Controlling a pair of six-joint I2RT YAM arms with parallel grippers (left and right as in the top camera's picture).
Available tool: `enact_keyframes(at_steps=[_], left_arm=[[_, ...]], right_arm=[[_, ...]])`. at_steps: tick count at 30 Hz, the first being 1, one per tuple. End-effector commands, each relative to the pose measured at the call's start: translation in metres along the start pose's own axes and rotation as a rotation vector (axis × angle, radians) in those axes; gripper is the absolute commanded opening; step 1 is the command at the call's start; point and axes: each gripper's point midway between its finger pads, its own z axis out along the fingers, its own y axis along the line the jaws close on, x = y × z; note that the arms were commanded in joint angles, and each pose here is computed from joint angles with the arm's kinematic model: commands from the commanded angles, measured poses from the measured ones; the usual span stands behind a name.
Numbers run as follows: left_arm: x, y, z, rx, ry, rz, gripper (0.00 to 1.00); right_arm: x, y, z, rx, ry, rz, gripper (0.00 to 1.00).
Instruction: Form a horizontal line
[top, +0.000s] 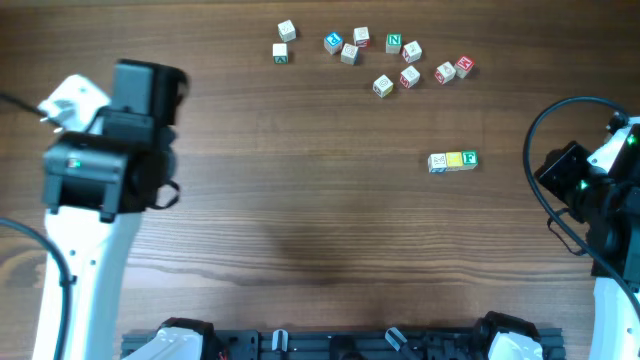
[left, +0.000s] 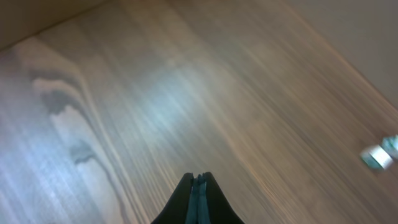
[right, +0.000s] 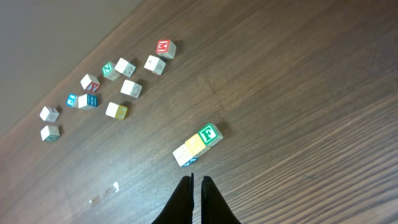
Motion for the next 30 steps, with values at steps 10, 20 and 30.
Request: enact_keyframes(at_steps=[10, 20, 30], left_arm=[[-0.025, 0.085, -0.043, 0.037, -0.057, -0.285, 0.77], [-0.013, 0.1, -0.048, 0.004, -0.029, -0.259, 1.0], [0.001, 0.119, -0.049, -0.079, 0.011, -0.2, 1.0]], right_arm=[[-0.009, 0.019, -0.003, -0.091, -0.03, -0.142, 0.24], [-0.002, 0.011, 0.023, -0.056, 0.067, -0.12, 1.0], [0.009, 0.008, 0.031, -0.048, 0.133, -0.107, 1.0]])
